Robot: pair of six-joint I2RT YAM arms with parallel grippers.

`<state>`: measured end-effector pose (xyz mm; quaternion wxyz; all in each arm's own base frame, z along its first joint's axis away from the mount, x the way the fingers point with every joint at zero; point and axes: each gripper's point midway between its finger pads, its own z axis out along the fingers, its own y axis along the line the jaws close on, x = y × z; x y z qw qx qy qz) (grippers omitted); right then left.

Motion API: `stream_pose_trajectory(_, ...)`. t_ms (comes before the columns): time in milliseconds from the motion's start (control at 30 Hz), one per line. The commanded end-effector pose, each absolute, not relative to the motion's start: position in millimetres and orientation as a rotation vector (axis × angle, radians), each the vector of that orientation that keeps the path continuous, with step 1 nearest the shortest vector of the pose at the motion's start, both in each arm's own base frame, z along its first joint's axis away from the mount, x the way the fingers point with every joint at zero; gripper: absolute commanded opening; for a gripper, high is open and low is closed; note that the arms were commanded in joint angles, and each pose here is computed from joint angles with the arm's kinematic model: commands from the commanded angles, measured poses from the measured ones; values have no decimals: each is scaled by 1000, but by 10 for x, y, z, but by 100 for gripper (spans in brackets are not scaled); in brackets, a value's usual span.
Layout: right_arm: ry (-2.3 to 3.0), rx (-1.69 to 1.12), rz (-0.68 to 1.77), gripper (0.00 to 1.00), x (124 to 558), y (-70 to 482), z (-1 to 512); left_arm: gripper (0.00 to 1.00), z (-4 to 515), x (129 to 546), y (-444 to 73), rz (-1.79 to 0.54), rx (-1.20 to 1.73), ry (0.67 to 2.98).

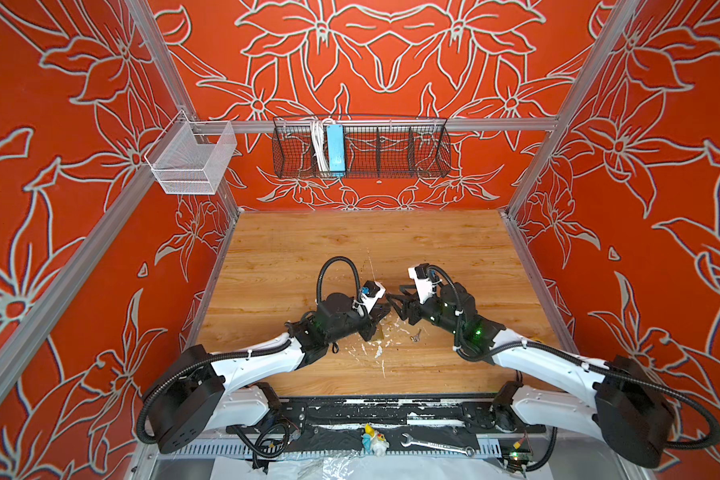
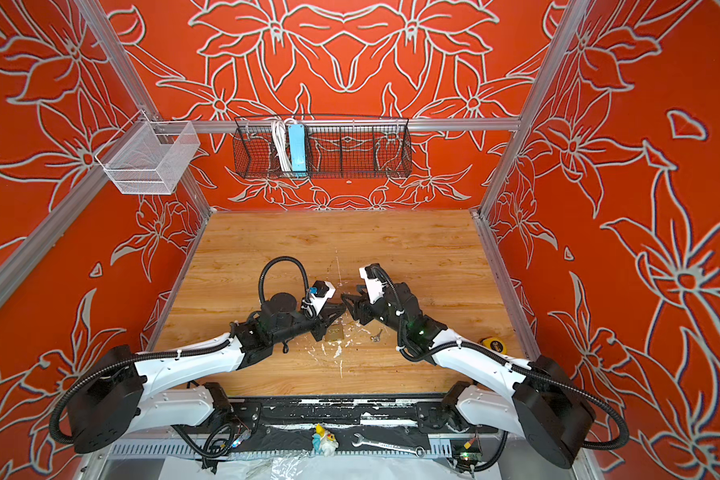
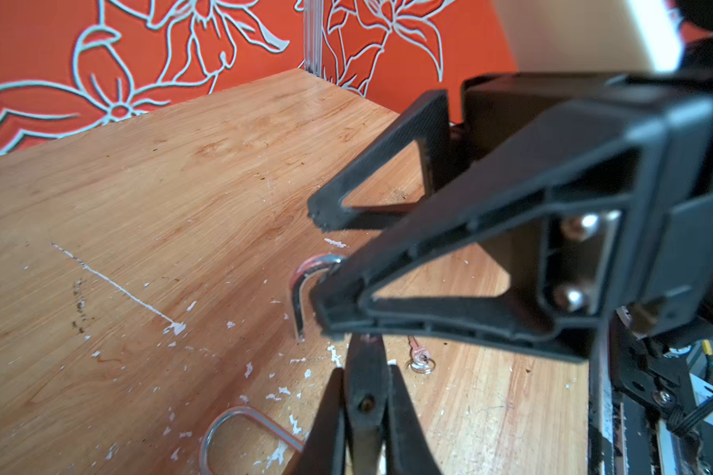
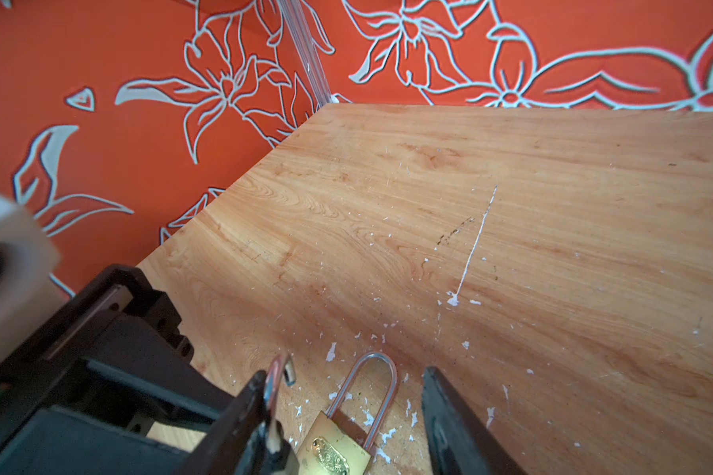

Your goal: Unlock with the key

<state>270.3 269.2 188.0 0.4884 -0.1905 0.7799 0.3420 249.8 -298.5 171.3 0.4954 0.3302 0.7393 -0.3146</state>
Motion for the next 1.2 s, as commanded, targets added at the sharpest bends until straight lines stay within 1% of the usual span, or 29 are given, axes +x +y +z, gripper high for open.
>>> stream_pose_trajectory(0, 1900, -419, 824, 59, 2790, 2702, 1943, 0, 1838, 2452, -3107, -804, 828, 1723)
stream_pose_trajectory(200, 1954, -368, 749, 58, 2876, 2621, 1825, 0, 1780, 2471, -3151, -754, 840, 1733)
stream_pose_trajectory(300, 1939, -372, 757, 59, 2858, 2618, 1864, 0, 1732, 2536, -3117, -710, 815, 1756)
stream_pose_trajectory(400, 1892, -337, 734, 60, 2839, 2504, 1974, 0, 1713, 2549, -3079, -677, 819, 1753)
stream_pose_trajectory(600, 1801, -177, 570, 75, 2867, 2015, 2115, 0, 1739, 2487, -3023, -675, 889, 1736)
stream_pose_trajectory(667, 1782, -182, 574, 77, 2847, 1986, 2135, 0, 1769, 2497, -2958, -737, 869, 1739)
stream_pose_trajectory(733, 1773, -233, 593, 79, 2811, 2041, 2141, 0, 1834, 2522, -2841, -846, 833, 1739)
stream_pose_trajectory(867, 1721, -419, 719, 83, 2666, 2327, 2176, 0, 2069, 2334, -2715, -1150, 880, 1646)
stream_pose_trajectory(933, 1671, -495, 792, 82, 2575, 2452, 2241, 0, 2154, 2215, -2726, -1242, 945, 1608)
stream_pose_trajectory(1033, 1635, -546, 842, 76, 2493, 2520, 2292, 0, 2220, 2099, -2749, -1322, 1003, 1565)
stream_pose_trajectory(1167, 1613, -578, 884, 73, 2433, 2572, 2316, 0, 2252, 2047, -2781, -1391, 1038, 1546)
